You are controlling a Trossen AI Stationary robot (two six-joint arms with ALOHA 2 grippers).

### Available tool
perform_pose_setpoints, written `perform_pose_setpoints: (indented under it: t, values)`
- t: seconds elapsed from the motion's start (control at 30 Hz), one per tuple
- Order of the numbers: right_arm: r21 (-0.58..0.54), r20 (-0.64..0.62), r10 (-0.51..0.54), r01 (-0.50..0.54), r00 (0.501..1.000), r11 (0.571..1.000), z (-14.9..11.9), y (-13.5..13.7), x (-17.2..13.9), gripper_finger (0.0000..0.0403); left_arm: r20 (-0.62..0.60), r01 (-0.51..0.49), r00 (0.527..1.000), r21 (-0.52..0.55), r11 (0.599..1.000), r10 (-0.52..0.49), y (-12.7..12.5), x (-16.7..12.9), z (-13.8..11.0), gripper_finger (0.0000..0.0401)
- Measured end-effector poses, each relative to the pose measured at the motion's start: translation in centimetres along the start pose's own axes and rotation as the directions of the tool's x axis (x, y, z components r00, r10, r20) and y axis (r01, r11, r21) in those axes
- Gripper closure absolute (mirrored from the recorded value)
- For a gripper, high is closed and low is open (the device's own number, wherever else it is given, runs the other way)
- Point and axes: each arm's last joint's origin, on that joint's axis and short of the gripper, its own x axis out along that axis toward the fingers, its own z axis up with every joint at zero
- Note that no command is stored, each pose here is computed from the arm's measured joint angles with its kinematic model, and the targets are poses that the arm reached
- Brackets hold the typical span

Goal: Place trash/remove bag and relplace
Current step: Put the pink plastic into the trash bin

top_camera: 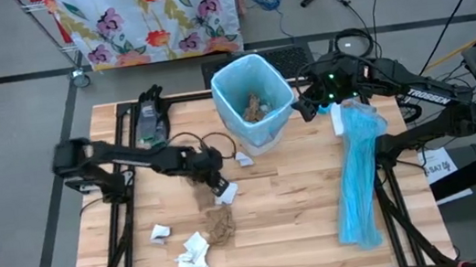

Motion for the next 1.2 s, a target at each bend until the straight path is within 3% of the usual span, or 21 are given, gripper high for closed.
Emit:
perform_pose_setpoints:
  t: [0.17, 0.3, 0.47, 0.6, 0.7, 0.8, 0.97, 1.2]
  values:
    - [0.001, -0.029, -0.018, 0.018, 0.999, 1.000, -0.3, -0.2, 0.2, 0.0200, 0.000, -0.110, 0.994, 0.018, 0.994, 0.110, -0.7, -7.5, 0.1, 0.0371]
    - [-0.016, -0.047, -0.032, 0.032, 0.998, 0.999, -0.7, -0.4, 0.7, 0.0200, 0.174, -0.119, 0.978, -0.003, 0.993, 0.118, -1.2, -14.0, 1.2, 0.0371]
    - [-0.028, -0.075, -0.056, 0.054, 0.996, 0.998, -1.4, -0.8, 1.8, 0.0200, 0.426, -0.103, 0.896, -0.079, 0.992, 0.127, -1.2, -19.7, 3.4, 0.0371]
    - [-0.025, -0.118, -0.073, 0.070, 0.990, 0.997, -2.1, -1.2, 2.6, 0.0200, 0.590, -0.066, 0.803, -0.053, 0.996, 0.084, -1.2, -22.4, 5.9, 0.0364]
    - [-0.016, -0.169, -0.095, 0.094, 0.981, 0.995, -2.8, -1.5, 3.0, 0.0200, 0.659, -0.052, 0.751, -0.004, 0.999, 0.042, -1.6, -22.8, 8.0, 0.0361]
    - [-0.017, -0.224, -0.128, 0.128, 0.966, 0.992, -3.5, -2.0, 3.3, 0.0200, 0.683, -0.051, 0.730, 0.024, 0.998, 0.020, -1.9, -22.2, 10.1, 0.0360]
    - [-0.045, -0.301, -0.171, 0.165, 0.938, 0.985, -4.7, -2.3, 3.3, 0.0200, 0.657, -0.047, 0.754, 0.075, 0.996, -0.014, -1.9, -18.9, 13.2, 0.0358]
    - [-0.074, -0.288, -0.120, 0.103, 0.950, 0.992, -5.8, -1.2, 1.9, 0.0200, 0.624, -0.017, 0.781, 0.066, 0.998, -0.028, -1.3, -15.1, 17.5, 0.0357]
